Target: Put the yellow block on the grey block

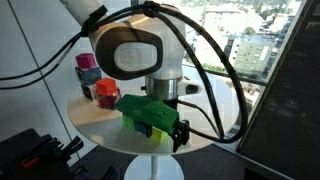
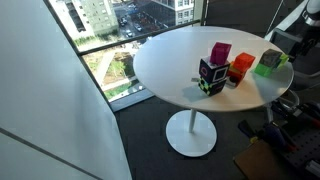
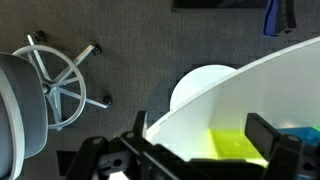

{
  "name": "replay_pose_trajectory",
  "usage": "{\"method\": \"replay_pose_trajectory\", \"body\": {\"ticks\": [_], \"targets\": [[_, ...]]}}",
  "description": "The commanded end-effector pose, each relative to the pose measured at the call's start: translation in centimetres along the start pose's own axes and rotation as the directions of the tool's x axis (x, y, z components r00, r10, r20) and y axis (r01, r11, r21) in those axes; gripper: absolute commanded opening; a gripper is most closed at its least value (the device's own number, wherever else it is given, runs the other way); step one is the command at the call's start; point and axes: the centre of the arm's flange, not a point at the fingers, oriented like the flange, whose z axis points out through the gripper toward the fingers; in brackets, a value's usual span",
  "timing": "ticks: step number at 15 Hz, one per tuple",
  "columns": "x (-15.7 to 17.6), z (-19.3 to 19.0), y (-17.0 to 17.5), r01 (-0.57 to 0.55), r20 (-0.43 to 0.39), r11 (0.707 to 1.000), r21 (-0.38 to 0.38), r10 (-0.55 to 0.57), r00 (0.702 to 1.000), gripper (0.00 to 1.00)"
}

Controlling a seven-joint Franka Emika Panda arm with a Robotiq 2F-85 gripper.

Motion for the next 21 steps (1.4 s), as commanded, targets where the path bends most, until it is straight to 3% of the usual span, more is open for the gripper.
{"method": "replay_pose_trajectory", "body": {"ticks": [1,21], "targets": [[1.3,0.2,0.8,-0.036,-0.017,0.999,-0.002,0.036,0.999,1.00],[5.8,0.3,1.9,-0.127,-0.055,0.992,0.015,0.128,0.990,1.00]]}}
